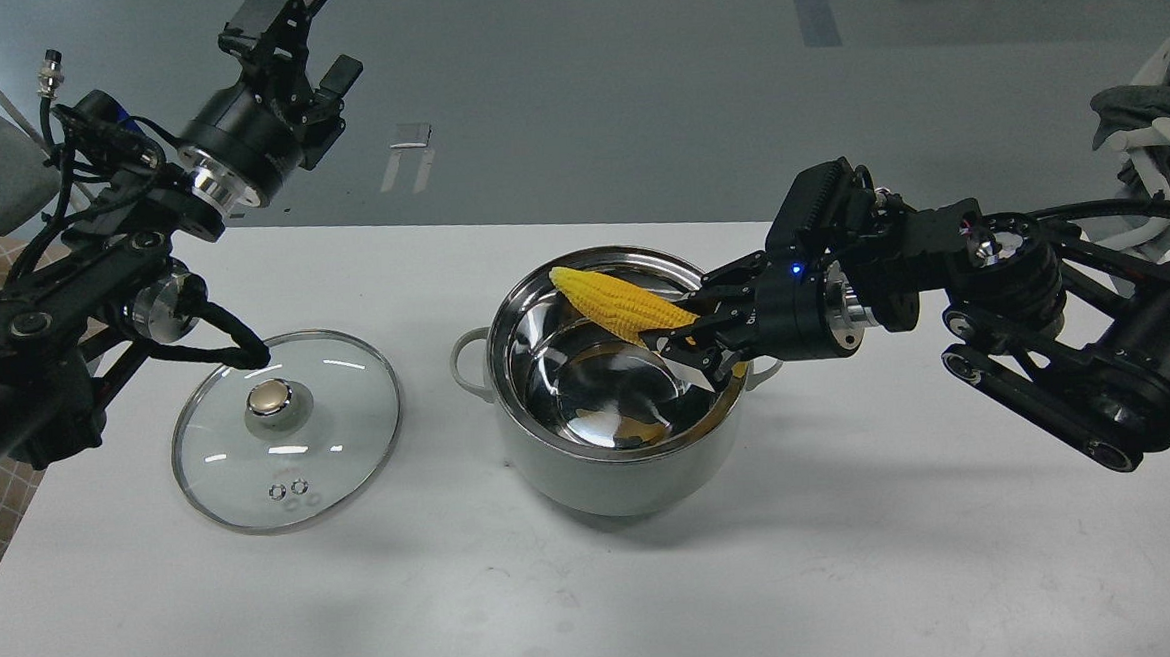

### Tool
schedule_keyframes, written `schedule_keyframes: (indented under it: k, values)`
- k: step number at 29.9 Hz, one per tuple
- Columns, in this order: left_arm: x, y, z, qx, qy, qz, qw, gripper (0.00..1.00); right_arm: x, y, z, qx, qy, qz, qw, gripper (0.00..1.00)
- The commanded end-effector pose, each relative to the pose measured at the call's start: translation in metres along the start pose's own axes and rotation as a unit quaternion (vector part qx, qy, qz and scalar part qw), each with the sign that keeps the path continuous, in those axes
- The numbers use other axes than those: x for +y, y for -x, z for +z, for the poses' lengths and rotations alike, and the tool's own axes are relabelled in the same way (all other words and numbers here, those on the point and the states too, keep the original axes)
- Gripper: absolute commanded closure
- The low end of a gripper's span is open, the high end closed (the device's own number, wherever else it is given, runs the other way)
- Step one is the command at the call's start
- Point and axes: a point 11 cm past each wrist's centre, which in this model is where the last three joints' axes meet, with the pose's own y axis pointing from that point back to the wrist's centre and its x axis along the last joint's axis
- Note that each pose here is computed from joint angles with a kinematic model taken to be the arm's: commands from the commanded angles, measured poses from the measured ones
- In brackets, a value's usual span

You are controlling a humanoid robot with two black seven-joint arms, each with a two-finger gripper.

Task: Open pot and put corn in
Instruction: 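Lower the corn into the pot and open the right gripper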

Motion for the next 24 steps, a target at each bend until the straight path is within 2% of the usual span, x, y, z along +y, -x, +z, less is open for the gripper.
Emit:
schedule_keyframes:
  k: [1,14,24]
  values:
    - [0.000,0.000,0.000,0.000,0.000,0.000,1.000,0.03,-0.007,-0.002,-0.002,-0.004,-0.004,0.002,1.000,0.83]
    - [0.001,-0.003,0.001,-0.001,0.001,0.003,1.000,0.03,-0.030,0.008,-0.004,-0.024,-0.010,-0.014,1.000,0.82]
    - [0.002,-0.006,0.003,-0.001,0.003,0.006,1.000,0.03,-0.036,0.017,-0.002,-0.035,-0.008,-0.025,0.999,0.76]
